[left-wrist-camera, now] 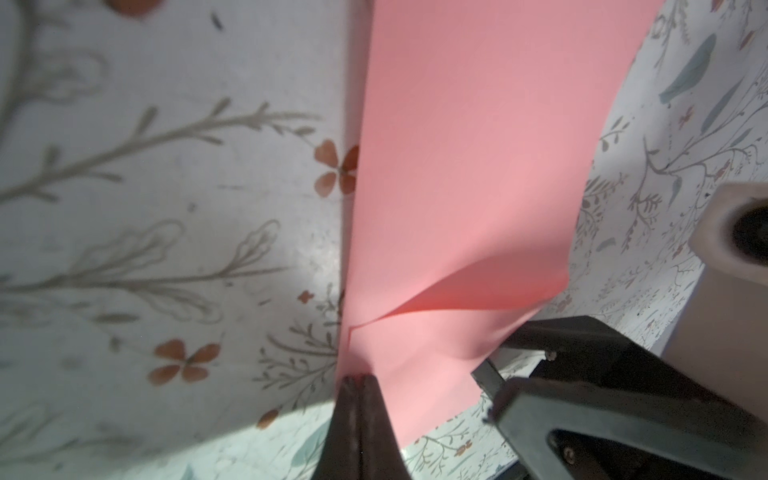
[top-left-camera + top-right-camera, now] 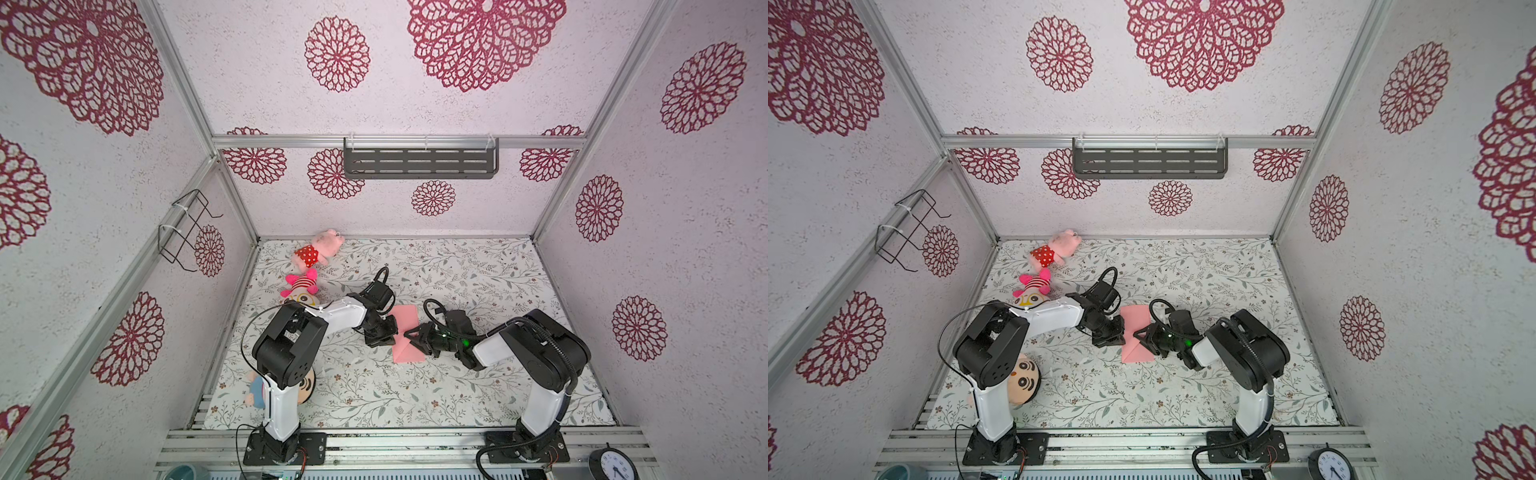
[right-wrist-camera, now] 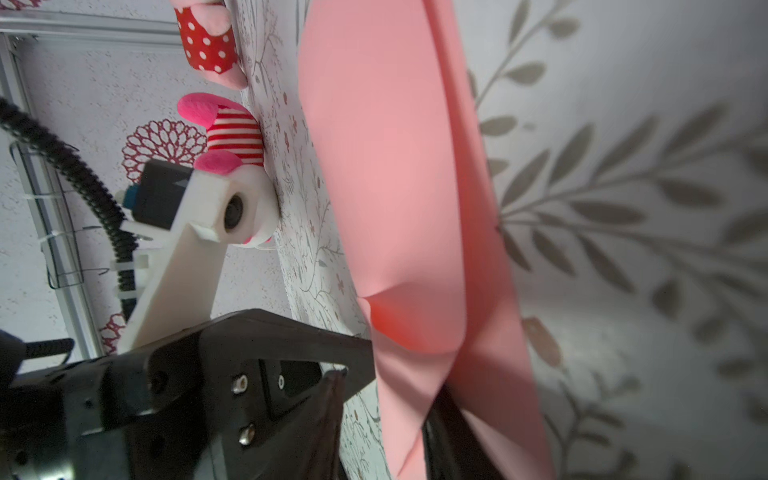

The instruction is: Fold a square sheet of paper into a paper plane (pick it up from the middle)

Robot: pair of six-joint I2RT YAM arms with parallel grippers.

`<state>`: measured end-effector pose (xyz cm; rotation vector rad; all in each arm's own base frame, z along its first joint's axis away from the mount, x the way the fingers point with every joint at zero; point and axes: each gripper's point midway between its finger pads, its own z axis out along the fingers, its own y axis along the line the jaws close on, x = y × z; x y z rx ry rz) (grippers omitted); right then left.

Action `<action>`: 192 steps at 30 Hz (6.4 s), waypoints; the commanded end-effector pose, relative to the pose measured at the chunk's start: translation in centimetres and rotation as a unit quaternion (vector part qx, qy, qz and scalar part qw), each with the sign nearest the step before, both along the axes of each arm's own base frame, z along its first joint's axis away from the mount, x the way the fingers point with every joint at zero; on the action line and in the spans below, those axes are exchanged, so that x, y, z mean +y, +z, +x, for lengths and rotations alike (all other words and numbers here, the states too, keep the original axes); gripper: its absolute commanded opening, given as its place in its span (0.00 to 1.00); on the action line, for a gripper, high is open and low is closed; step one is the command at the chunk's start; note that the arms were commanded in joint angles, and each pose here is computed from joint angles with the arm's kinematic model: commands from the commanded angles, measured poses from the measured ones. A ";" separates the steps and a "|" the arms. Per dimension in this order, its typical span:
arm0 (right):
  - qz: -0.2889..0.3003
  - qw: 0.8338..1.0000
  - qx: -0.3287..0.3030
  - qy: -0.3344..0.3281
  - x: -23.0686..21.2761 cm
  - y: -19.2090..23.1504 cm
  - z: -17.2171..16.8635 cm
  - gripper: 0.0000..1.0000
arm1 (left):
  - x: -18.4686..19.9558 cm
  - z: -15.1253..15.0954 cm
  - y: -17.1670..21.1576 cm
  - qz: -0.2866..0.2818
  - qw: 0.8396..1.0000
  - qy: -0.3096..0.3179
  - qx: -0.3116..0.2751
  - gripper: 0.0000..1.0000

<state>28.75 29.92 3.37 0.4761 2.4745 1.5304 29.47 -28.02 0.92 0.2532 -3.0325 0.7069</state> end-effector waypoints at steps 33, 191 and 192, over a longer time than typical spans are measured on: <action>0.126 0.967 -0.219 0.028 2.3 17.3 3.3 0.06 | 0.5 1.2 16.1 -0.312 0.930 0.092 -0.168 0.87; -0.208 0.970 -0.019 0.121 3.6 -1.7 0.5 0.39 | 6.0 2.2 1.9 -0.202 0.976 0.087 -0.002 0.35; -0.207 0.971 -0.023 0.120 3.6 -1.5 0.7 0.40 | 5.8 2.3 2.0 -0.207 0.975 0.085 -0.004 0.35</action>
